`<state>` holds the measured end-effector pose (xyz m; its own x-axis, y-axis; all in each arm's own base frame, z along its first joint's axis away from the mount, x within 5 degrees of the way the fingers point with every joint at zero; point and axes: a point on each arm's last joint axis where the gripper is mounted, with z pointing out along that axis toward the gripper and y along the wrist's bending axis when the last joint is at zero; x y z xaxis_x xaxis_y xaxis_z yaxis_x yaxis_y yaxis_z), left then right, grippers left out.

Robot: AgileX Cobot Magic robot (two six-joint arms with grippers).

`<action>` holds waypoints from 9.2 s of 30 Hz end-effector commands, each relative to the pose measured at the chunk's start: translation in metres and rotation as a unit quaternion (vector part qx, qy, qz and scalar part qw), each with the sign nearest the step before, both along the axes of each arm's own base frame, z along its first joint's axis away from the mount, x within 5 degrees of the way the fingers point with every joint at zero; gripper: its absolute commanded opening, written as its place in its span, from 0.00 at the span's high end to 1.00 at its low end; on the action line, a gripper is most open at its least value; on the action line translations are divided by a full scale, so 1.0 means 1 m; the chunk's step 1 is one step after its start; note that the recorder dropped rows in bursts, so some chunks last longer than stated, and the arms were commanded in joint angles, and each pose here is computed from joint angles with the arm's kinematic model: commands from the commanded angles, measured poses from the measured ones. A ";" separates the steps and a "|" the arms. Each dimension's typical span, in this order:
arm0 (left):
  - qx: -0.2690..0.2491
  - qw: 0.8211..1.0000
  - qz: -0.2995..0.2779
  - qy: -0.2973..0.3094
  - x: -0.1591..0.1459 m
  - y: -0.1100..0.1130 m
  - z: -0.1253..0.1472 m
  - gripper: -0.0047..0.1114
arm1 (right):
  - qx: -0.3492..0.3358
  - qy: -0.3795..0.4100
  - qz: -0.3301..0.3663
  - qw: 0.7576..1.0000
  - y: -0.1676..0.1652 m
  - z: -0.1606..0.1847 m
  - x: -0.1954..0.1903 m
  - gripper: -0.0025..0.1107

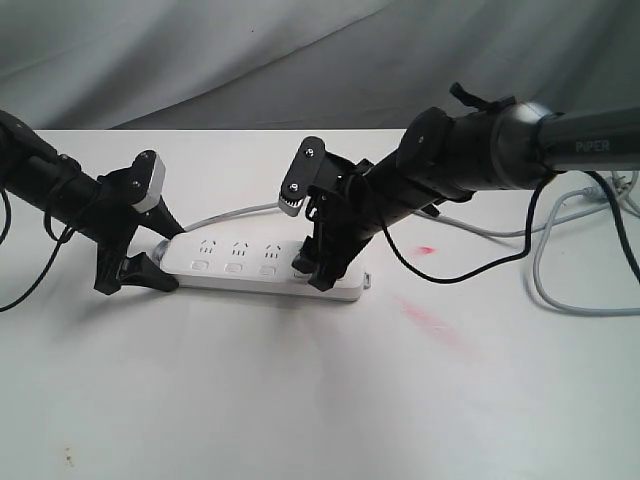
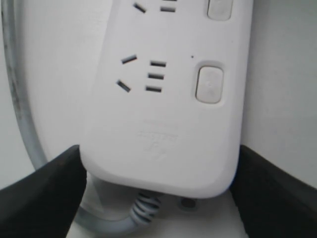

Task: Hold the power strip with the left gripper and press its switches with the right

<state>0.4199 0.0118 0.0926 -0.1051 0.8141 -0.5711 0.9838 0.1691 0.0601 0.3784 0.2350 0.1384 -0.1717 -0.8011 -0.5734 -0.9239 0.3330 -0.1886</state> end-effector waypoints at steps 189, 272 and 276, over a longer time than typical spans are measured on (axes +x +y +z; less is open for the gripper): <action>0.016 1.000 -0.013 0.003 -0.002 0.001 -0.003 0.40 | -0.028 0.025 -0.038 0.999 -0.040 -0.029 -0.007 0.40; 0.016 1.000 -0.013 0.004 -0.002 0.001 -0.003 0.40 | 0.293 -0.109 -0.212 0.926 -0.168 0.159 -0.287 0.98; 0.015 1.000 -0.013 0.004 -0.002 0.001 -0.003 0.40 | 0.301 -0.149 -0.235 0.912 -0.177 0.164 -0.289 0.98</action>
<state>0.4199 0.0118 0.0926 -0.1051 0.8141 -0.5711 0.9838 0.1691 0.0601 0.0910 0.0652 0.2997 -0.2148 -0.2257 -0.9502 -0.6384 0.7688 -0.0383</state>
